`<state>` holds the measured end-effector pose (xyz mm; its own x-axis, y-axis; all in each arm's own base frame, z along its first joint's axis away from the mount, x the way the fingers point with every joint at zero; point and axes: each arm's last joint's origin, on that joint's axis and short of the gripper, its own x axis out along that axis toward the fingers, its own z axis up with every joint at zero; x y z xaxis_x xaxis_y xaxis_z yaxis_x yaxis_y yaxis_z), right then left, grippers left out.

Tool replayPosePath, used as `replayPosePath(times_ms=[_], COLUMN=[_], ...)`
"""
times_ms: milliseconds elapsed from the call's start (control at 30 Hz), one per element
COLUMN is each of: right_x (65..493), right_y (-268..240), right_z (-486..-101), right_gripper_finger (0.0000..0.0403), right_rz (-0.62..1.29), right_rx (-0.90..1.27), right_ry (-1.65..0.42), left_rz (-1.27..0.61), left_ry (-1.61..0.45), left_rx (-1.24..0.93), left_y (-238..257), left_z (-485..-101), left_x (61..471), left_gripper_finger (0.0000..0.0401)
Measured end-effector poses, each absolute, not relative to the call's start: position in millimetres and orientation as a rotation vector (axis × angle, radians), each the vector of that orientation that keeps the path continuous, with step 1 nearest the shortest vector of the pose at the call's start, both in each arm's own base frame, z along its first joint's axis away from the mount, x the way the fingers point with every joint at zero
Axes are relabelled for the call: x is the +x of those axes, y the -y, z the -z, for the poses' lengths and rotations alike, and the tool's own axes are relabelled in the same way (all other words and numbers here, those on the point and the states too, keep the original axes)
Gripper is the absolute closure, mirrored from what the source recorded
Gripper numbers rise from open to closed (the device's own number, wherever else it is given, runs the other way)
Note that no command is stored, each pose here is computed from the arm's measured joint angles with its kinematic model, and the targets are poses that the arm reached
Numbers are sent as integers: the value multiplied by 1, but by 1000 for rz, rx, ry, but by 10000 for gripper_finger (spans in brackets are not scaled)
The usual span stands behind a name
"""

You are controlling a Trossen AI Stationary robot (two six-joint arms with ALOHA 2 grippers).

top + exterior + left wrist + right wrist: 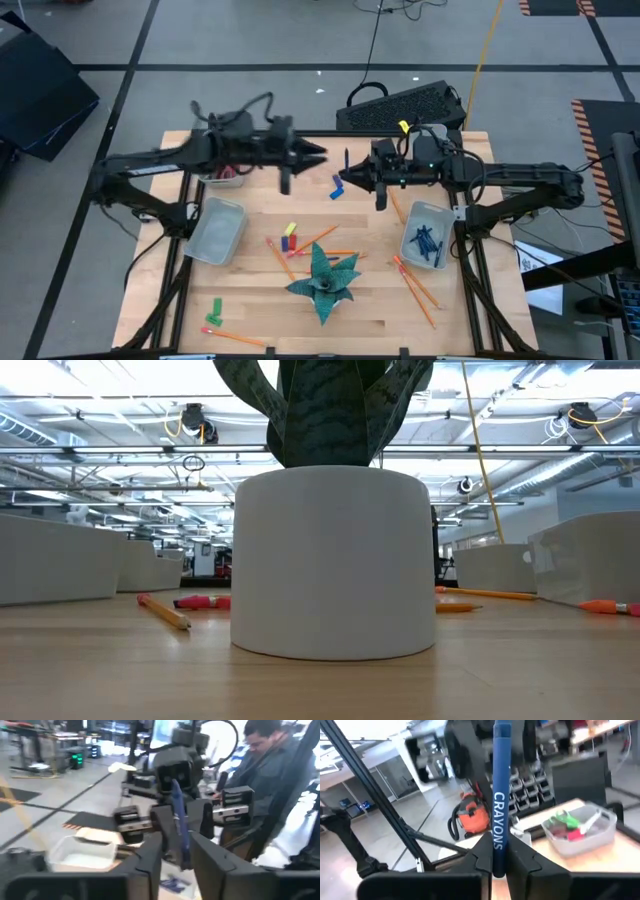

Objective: Sort crayons/erasers/pens/pencils in bins
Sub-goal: Put the bottom blue crayon into the bottom right gray bin

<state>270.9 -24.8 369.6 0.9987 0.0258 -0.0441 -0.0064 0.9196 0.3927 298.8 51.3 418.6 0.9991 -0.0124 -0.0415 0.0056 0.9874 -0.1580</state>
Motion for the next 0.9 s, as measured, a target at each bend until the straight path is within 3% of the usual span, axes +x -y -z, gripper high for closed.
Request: replayPosePath(times_ms=[133,233,467,633,900], right_x=[258,242,200,181,168], right_y=[25,26,11,-15,-34], right_z=[-361,-340,-286,-269,-229], right_gripper_finger=[384,384,384,384,382], right_rz=[62,265,612,767,943], right_rx=[474,533,793,982,1214], right_ry=[-187,-424,-988,-1288,-1433], left_rz=[-93,-204,-344,-321,-309], left_ry=[-108,-151,-237,-293,-397], left_rx=[-73,-40,-88,-139,-147], left_y=[-54,-53,-45,-40,-42], left_z=[-435,-445,-447,-431,-396], left_x=[250,208,150,146,166], left_gripper_finger=[238,210,194,204,214])
